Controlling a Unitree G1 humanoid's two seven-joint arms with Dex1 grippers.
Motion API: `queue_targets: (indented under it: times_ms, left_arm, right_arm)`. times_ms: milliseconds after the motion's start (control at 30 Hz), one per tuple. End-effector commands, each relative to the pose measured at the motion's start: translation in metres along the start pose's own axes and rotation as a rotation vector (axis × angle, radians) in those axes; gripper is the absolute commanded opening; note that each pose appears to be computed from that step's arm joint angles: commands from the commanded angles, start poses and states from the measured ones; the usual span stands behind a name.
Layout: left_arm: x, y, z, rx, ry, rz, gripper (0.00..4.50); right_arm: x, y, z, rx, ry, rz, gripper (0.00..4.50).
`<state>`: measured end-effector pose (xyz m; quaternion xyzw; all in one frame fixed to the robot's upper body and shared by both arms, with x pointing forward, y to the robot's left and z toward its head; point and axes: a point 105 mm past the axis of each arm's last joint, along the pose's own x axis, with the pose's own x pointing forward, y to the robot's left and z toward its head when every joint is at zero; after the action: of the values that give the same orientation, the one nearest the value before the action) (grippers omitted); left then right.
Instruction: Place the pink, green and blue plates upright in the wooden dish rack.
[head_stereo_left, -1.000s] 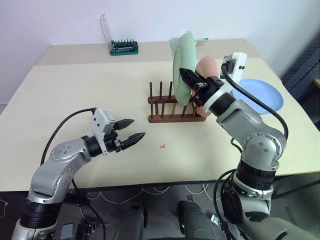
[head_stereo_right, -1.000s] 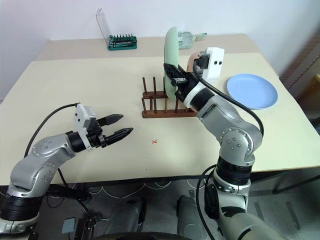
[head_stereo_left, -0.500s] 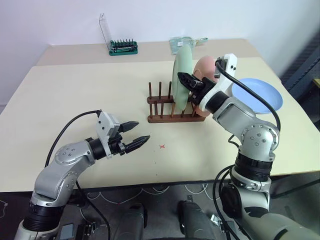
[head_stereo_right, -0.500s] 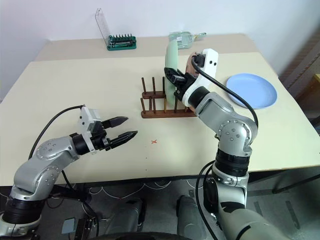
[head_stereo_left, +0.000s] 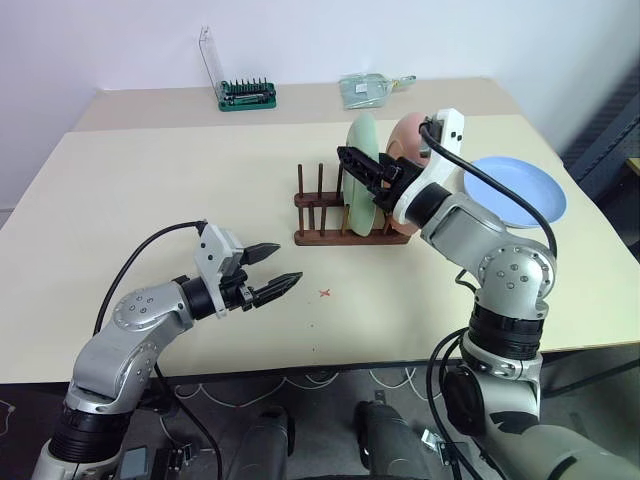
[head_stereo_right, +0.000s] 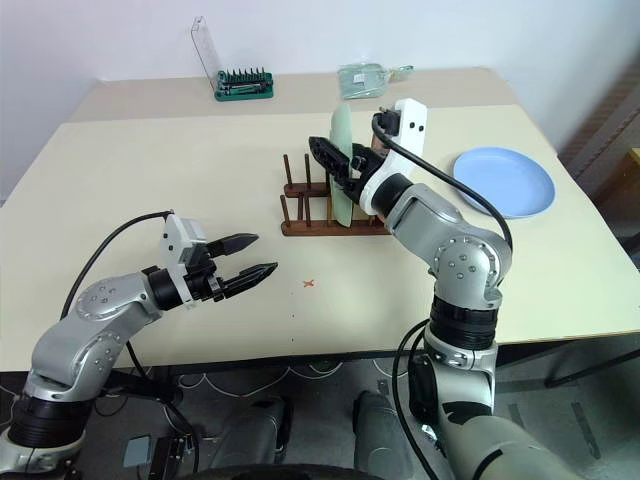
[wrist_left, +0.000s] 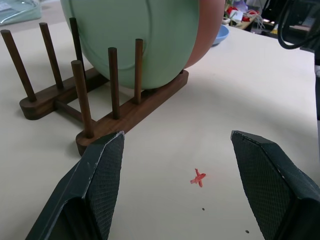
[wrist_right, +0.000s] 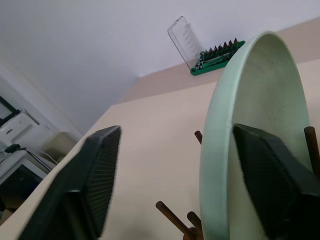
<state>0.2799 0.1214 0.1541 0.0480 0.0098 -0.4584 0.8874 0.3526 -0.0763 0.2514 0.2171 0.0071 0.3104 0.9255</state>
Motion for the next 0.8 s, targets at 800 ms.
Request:
queue_targets:
  times_ms: [800]
  left_arm:
    - [0.011, -0.007, 0.006, 0.071, -0.028, -0.07, 3.51]
  right_arm:
    - [-0.118, -0.132, 0.093, -0.949, 0.171, -0.295, 4.47]
